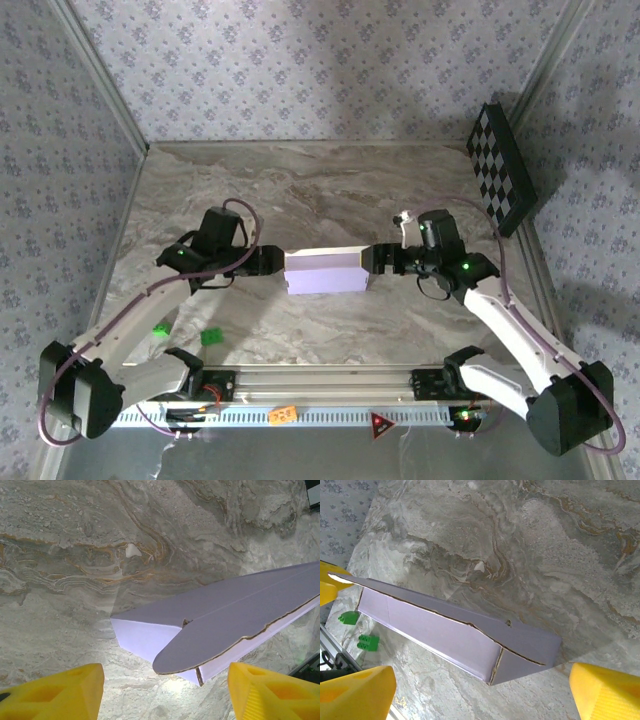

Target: Fold the paper box

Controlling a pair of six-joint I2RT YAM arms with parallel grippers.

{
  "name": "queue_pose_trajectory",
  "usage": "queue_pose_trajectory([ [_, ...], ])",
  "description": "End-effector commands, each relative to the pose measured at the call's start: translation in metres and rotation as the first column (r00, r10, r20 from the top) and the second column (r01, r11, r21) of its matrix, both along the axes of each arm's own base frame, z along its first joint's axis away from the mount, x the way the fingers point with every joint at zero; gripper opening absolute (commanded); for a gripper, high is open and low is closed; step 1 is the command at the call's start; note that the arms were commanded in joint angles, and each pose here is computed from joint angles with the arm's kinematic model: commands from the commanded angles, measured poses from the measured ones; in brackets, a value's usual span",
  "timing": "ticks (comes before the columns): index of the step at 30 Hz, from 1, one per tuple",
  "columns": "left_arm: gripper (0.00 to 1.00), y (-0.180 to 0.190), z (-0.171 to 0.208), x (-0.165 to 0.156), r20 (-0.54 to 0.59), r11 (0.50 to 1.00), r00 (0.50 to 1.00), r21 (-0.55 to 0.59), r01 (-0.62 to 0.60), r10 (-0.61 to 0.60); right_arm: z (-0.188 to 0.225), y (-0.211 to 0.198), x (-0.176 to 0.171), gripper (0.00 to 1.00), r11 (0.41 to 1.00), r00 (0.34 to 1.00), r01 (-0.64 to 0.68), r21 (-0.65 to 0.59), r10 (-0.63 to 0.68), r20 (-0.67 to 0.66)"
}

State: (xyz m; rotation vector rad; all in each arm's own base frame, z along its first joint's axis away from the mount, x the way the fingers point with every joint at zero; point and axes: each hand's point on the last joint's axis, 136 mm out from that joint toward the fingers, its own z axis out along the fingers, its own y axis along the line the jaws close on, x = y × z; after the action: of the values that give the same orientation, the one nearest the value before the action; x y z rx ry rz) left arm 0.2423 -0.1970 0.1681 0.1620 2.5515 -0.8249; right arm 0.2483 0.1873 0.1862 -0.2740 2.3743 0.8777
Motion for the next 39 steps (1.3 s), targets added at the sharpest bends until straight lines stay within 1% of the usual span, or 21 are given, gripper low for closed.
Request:
queue_pose_trajectory([
  [1,0.66,-0.009,0.000,-0.003,-0.015,0.999,1.000,-0.030,0.022,-0.023,0.006,0.002,0.006,0.89,1.000,1.000,0.020,-0.005,-0.020,-0.005],
  [6,0.62,-0.014,0.001,-0.001,-0.008,0.999,1.000,-0.043,0.028,-0.028,0.004,0.008,0.010,0.84,1.000,1.000,0.020,-0.009,-0.020,-0.017],
  [8,0.59,-0.015,0.001,0.001,-0.004,0.999,1.000,-0.047,0.025,-0.026,0.001,0.008,0.013,0.82,0.999,0.999,0.030,-0.023,-0.030,-0.024],
  [12,0.57,-0.018,0.000,0.006,-0.003,0.999,1.000,-0.047,0.020,-0.021,-0.007,0.005,0.019,0.78,0.997,0.998,0.053,-0.055,-0.055,-0.043],
  [24,0.47,-0.023,-0.009,0.009,-0.028,0.999,0.999,-0.041,0.029,-0.030,-0.025,-0.001,0.022,0.60,0.990,0.993,0.076,-0.115,-0.085,-0.076],
  [29,0.42,-0.013,-0.026,0.007,-0.070,1.000,0.998,0.017,-0.003,0.004,-0.039,-0.008,0.021,0.53,0.981,0.991,0.084,-0.172,-0.100,-0.087],
  [34,0.38,-0.009,-0.041,0.001,-0.117,0.999,0.993,0.052,-0.004,0.010,-0.065,-0.019,0.014,0.48,0.965,0.985,0.082,-0.251,-0.117,-0.129],
  [37,0.33,-0.003,-0.049,-0.003,-0.143,0.996,0.989,0.094,-0.008,0.022,-0.078,-0.024,0.009,0.42,0.958,0.979,0.081,-0.274,-0.128,-0.159],
  [39,0.30,0.001,-0.052,-0.005,-0.152,0.994,0.988,0.113,-0.010,0.027,-0.080,-0.024,0.006,0.41,0.958,0.978,0.077,-0.278,-0.127,-0.168],
])
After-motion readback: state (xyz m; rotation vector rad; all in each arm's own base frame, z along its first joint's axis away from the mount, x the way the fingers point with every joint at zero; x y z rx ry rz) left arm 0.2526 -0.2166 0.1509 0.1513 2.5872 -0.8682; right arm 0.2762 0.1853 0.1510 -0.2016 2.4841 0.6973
